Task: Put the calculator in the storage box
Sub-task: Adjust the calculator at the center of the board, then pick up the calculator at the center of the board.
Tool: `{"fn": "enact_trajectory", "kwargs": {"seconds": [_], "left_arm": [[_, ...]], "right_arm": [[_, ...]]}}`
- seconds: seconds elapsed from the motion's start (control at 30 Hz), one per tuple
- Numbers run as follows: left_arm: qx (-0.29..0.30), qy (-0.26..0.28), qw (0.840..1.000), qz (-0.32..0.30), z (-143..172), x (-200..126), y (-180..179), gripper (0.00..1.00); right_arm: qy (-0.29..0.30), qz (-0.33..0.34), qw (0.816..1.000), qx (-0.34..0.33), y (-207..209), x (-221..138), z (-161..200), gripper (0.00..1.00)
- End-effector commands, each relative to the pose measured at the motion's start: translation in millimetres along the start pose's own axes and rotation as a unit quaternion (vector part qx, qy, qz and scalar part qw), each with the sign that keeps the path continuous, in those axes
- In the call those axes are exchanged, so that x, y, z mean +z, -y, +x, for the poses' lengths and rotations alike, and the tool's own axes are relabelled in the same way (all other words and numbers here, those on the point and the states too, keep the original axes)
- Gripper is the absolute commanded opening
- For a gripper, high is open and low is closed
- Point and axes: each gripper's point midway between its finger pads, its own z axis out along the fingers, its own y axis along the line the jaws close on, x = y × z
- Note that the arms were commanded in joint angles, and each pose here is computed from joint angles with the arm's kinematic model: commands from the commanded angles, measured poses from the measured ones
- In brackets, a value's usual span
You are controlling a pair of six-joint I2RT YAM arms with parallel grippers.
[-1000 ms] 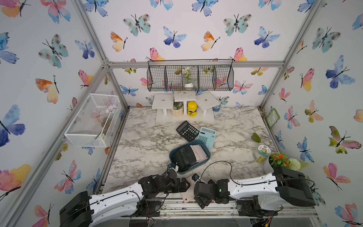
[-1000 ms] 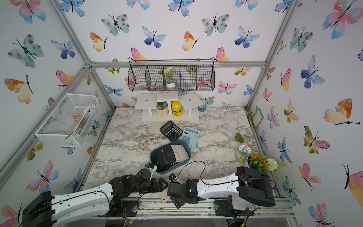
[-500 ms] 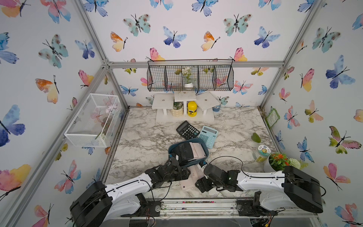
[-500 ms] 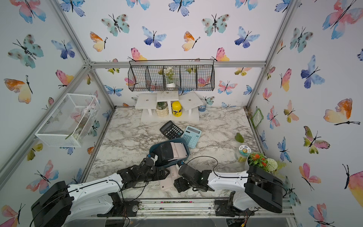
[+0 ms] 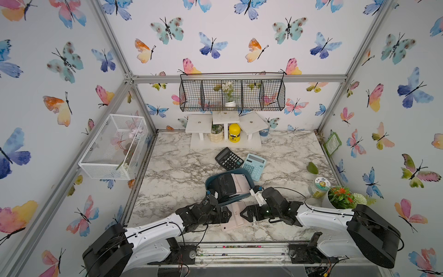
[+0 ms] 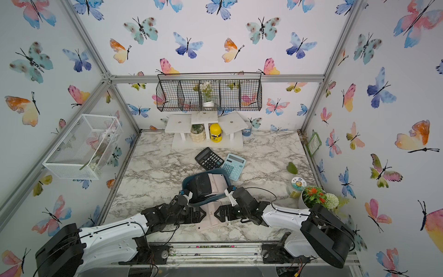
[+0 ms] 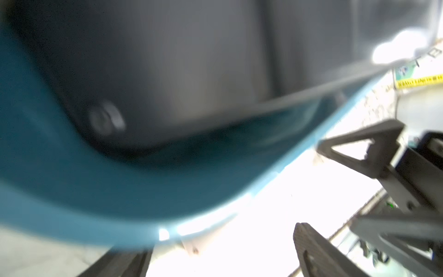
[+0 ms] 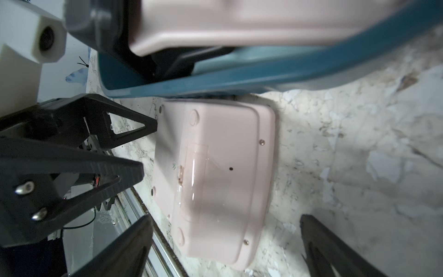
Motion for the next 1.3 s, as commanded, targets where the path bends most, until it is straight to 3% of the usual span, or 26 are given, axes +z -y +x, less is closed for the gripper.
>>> {"fn": "enact_trajectory", "kwargs": {"seconds": [0.0,0.33,0.67,0.97,1.1,1.27], "left_arm": [[-0.011,-0.039,0.999,-0.007,29,2,-7,0.96],[-0.003,-0.040,0.997,0.061,35,16,24,0.90],[0.004,-0.021,0.997,0.075,27,13,32,0.86],[0.004,-0.005,0.992,0.129,17,7,57,0.86],[0.005,-0.001,0.990,0.138,15,5,63,0.86],[0.003,0.005,0.990,0.139,16,2,59,0.86]], "right_arm": [[-0.018,-0.042,0.998,0.032,-12,2,6,0.99],[-0.017,-0.147,0.986,0.081,-36,3,11,0.98],[0.057,-0.249,0.966,0.036,-98,-55,-23,0.98],[0.074,-0.259,0.962,0.032,-102,-60,-33,0.98],[0.069,-0.262,0.962,0.042,-100,-57,-33,0.94],[0.060,-0.256,0.964,0.048,-96,-52,-29,0.78]]}}
